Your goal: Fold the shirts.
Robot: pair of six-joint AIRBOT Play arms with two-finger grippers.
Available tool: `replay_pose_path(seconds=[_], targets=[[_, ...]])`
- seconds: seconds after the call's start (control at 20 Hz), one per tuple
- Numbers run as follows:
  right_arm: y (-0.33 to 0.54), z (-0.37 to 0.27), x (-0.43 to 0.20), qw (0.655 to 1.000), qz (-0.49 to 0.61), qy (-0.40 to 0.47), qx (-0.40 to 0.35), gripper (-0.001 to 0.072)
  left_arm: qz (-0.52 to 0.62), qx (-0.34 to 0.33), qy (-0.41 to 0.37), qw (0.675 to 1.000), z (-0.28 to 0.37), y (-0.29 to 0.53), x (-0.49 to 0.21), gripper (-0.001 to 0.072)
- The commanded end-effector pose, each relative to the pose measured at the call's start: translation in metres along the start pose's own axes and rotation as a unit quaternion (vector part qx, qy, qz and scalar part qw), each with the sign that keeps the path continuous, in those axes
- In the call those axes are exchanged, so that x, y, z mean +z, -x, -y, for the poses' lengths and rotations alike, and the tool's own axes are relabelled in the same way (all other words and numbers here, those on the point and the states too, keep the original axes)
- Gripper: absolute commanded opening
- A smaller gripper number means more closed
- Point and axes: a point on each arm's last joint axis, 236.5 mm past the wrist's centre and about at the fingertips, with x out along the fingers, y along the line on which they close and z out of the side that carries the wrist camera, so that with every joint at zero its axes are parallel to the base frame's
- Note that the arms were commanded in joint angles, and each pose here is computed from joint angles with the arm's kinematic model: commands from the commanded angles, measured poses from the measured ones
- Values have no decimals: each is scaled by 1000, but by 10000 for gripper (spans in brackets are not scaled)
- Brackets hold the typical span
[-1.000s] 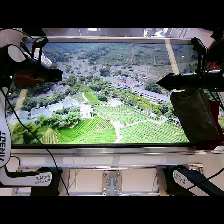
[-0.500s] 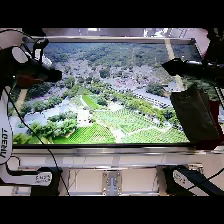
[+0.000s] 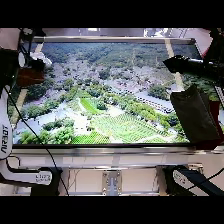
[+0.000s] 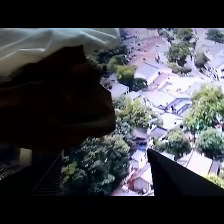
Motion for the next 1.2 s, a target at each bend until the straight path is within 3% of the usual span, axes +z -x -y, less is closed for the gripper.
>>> replay_pose_path(seconds=[0.0,0.15,0.3,0.5,0.8,1.1,1.15], targets=[[0,0,1,1000,2,0,0,370,71,39,228,970,-64,-36,4,629],[0,0,1,1000,2,0,0,370,65,17,440,896,-104,-85,-42,652],[0,-1,1,1000,2,-1,1,370,47,-10,571,819,-115,-128,-85,652],[0,-1,1,1000,2,-5,1,370,9,-14,570,822,-103,-170,-125,659],[0,-2,2,1000,3,-7,4,370,-10,-51,658,751,-78,-207,-139,659],[0,-6,4,1000,7,-14,12,370,7,-56,654,754,-83,-237,-132,655],[0,-7,4,1000,8,-16,14,369,10,-56,654,754,-83,-241,-131,620]])
